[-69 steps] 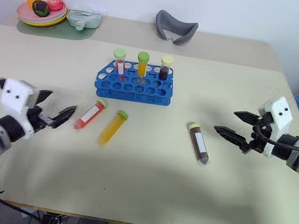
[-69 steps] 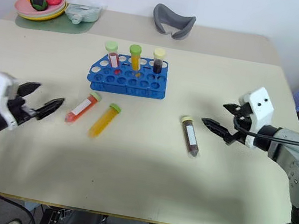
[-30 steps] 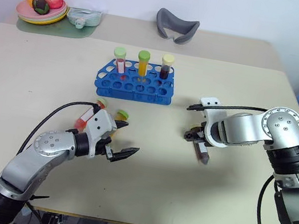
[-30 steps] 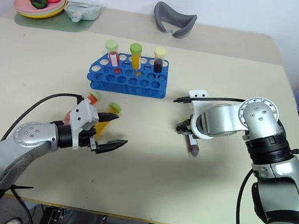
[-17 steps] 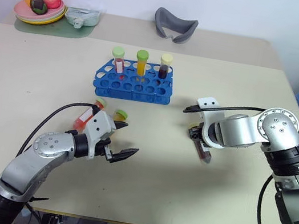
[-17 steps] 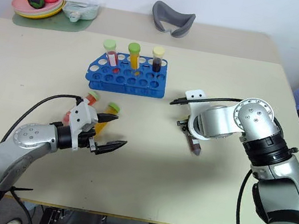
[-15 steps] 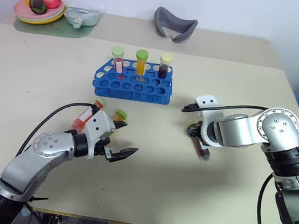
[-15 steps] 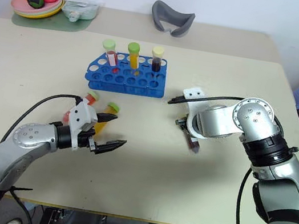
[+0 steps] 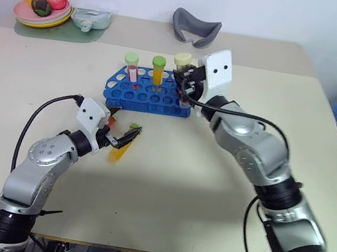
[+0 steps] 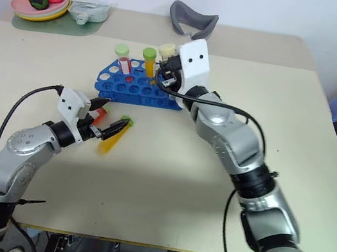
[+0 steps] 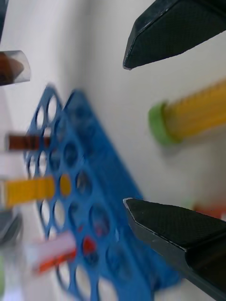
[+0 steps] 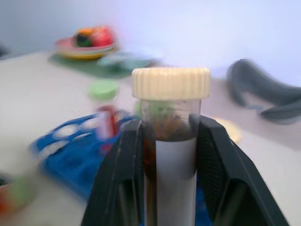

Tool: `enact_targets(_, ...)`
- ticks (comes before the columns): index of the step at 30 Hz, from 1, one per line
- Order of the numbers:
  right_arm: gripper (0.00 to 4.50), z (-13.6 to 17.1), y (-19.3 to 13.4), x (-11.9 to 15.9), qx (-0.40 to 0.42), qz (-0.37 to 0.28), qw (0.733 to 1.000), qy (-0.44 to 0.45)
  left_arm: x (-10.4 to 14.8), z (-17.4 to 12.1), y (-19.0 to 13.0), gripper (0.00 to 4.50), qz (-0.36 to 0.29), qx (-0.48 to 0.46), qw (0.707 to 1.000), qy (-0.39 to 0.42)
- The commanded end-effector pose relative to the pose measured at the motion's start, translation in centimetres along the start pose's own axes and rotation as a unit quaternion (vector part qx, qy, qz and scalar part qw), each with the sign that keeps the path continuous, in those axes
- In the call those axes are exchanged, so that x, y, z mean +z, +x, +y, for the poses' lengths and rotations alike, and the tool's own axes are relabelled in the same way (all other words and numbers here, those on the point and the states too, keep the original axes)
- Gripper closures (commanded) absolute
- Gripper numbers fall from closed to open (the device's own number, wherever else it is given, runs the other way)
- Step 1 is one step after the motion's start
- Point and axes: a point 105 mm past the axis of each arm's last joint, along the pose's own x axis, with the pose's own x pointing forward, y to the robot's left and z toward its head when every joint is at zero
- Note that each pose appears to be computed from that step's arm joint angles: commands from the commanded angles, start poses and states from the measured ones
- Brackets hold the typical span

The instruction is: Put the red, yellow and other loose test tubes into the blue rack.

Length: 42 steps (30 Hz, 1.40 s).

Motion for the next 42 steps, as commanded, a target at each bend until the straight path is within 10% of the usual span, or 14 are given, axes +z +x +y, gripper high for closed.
enact_targets(1,3.32,-0.4,0.4,1.5,-0.018,-0.063,0.998,-0.004,1.9,0.4,-0.2,0.0,-0.059,0.017,0.998,0.015)
enact_targets(42,3.32,0.1,1.8,-3.1,-0.027,-0.101,0.994,0.028,3.0,-1.7,0.0,0.0,-0.06,-0.009,0.998,0.005)
